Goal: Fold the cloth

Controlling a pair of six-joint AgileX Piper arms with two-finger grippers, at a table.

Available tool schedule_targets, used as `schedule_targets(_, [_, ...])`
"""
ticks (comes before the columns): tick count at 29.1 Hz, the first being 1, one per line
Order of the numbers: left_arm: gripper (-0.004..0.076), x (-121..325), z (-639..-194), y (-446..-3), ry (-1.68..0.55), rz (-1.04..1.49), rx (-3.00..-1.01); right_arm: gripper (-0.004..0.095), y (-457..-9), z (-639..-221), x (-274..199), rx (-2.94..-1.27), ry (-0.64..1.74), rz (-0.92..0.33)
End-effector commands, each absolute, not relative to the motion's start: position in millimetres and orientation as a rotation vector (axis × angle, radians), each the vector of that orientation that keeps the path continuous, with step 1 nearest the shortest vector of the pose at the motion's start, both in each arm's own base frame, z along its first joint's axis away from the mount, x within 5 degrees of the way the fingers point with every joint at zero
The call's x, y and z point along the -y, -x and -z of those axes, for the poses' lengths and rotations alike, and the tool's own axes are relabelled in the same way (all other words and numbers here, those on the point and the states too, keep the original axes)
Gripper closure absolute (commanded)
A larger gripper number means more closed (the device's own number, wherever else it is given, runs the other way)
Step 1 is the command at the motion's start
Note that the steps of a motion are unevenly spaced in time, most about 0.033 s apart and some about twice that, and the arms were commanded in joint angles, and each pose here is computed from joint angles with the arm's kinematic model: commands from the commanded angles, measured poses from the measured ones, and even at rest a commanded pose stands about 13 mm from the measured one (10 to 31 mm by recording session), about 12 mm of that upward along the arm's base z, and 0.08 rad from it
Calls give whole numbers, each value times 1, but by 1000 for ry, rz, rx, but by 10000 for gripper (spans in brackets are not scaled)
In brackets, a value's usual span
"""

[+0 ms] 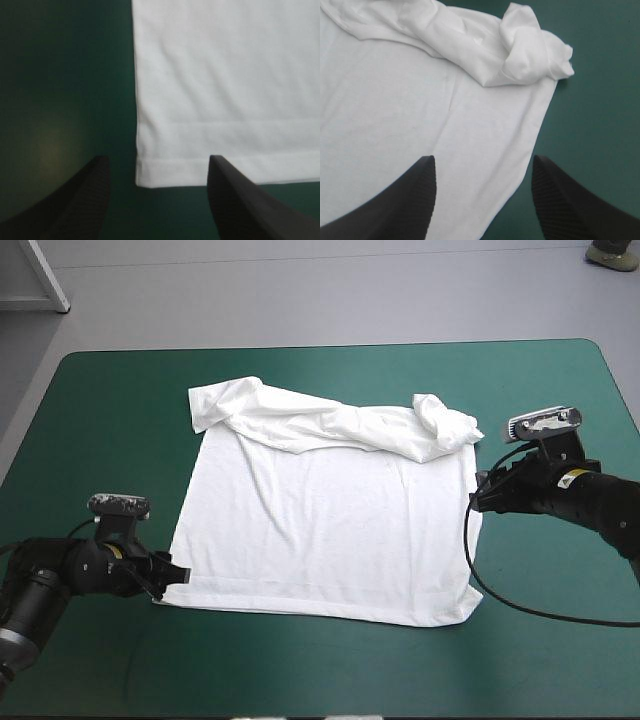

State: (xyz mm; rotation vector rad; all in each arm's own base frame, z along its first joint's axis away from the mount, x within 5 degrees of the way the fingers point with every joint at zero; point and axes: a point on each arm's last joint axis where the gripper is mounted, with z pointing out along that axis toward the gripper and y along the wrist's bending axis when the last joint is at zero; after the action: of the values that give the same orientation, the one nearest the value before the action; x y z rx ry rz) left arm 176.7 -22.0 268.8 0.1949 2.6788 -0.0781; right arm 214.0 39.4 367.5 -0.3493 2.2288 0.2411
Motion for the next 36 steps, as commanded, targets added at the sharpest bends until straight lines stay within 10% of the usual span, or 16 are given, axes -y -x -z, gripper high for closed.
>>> schedule_targets(1, [301,23,-254,-178,-123,112,-2634,378,-210,-374,-36,-2138,300,-226])
schedule_targets(18, [323,29,-200,-199,-170,148,-2841,378,-210,-370,-36,-2154,311,-230])
schedule_targets(25, [692,35,-198,-198,-291,227,-2844,426,-207,-366,-36,-2210,343,-214])
schedule_targets(36, [705,34,-199,-201,-317,208,-2808,384,-186,-289,-45,-2542,381,-422])
